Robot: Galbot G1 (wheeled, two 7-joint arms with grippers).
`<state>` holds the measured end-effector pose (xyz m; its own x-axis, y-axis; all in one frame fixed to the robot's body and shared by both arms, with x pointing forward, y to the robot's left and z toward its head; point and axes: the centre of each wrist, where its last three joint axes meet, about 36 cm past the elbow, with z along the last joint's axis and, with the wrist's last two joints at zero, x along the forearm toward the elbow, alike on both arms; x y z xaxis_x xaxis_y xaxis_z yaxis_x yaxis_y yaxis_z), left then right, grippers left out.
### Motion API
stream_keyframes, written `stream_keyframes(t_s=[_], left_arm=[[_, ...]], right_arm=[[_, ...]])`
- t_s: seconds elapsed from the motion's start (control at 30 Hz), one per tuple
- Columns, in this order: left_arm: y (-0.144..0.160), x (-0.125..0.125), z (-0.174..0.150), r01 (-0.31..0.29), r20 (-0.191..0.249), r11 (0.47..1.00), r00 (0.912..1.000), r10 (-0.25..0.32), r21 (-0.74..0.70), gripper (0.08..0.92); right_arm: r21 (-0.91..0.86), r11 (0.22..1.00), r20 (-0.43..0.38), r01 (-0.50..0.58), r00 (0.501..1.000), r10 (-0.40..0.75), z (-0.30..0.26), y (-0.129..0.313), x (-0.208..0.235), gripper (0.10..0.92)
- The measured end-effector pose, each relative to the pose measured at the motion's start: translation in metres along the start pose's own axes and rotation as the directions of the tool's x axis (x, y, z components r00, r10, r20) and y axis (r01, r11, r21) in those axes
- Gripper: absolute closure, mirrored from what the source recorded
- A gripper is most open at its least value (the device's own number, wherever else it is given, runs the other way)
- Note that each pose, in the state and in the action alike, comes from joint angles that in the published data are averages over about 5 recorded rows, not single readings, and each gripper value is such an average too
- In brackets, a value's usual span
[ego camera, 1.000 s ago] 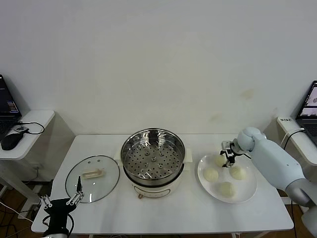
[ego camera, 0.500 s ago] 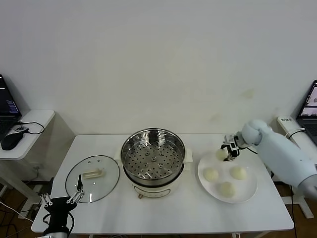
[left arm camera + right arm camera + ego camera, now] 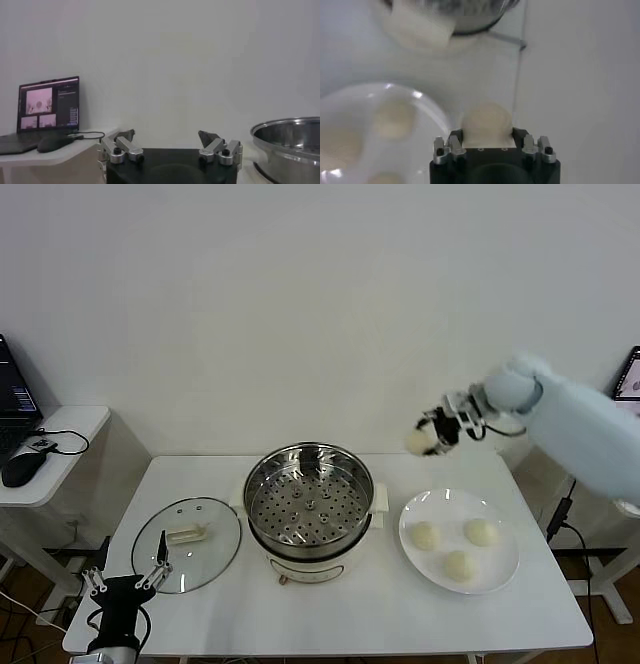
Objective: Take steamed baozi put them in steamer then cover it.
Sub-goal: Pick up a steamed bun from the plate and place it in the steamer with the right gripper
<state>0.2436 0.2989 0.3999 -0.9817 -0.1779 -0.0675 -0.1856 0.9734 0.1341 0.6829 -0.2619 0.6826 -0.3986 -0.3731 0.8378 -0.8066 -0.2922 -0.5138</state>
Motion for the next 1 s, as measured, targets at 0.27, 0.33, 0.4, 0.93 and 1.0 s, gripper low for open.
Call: stream_keyframes(t_s=[0.27,0.33,0.4,0.93,1.0], left_arm=[[0.006,-0.002,-0.001,0.012,0.006,1.0,0.9999,-0.012,-0.003,0.177],[0.007,-0.001,-0.001,0.014,0.006,1.0,0.9999,-0.014,-0.005,0.177],[0.008,-0.001,-0.001,0.017,0.005,1.0,0.9998,-0.017,-0.007,0.177],[0.011,0.003,0.002,0.037,-0.001,0.999,0.9993,-0.037,-0.004,0.177],[0.011,0.003,0.002,0.037,-0.001,0.999,0.9993,-0.037,-0.003,0.177]], right_arm=[[0.18,0.983,0.075,0.022,0.997,-0.036,-0.076,-0.037,-0.03,0.403],[0.228,0.973,0.084,0.032,0.995,-0.052,-0.093,-0.042,-0.042,0.403],[0.277,0.96,0.086,0.042,0.994,-0.069,-0.109,-0.047,-0.055,0.403],[0.586,0.803,0.034,0.113,0.986,-0.163,-0.158,-0.042,-0.138,0.396],[0.617,0.779,0.027,0.114,0.986,-0.165,-0.159,-0.041,-0.144,0.395]])
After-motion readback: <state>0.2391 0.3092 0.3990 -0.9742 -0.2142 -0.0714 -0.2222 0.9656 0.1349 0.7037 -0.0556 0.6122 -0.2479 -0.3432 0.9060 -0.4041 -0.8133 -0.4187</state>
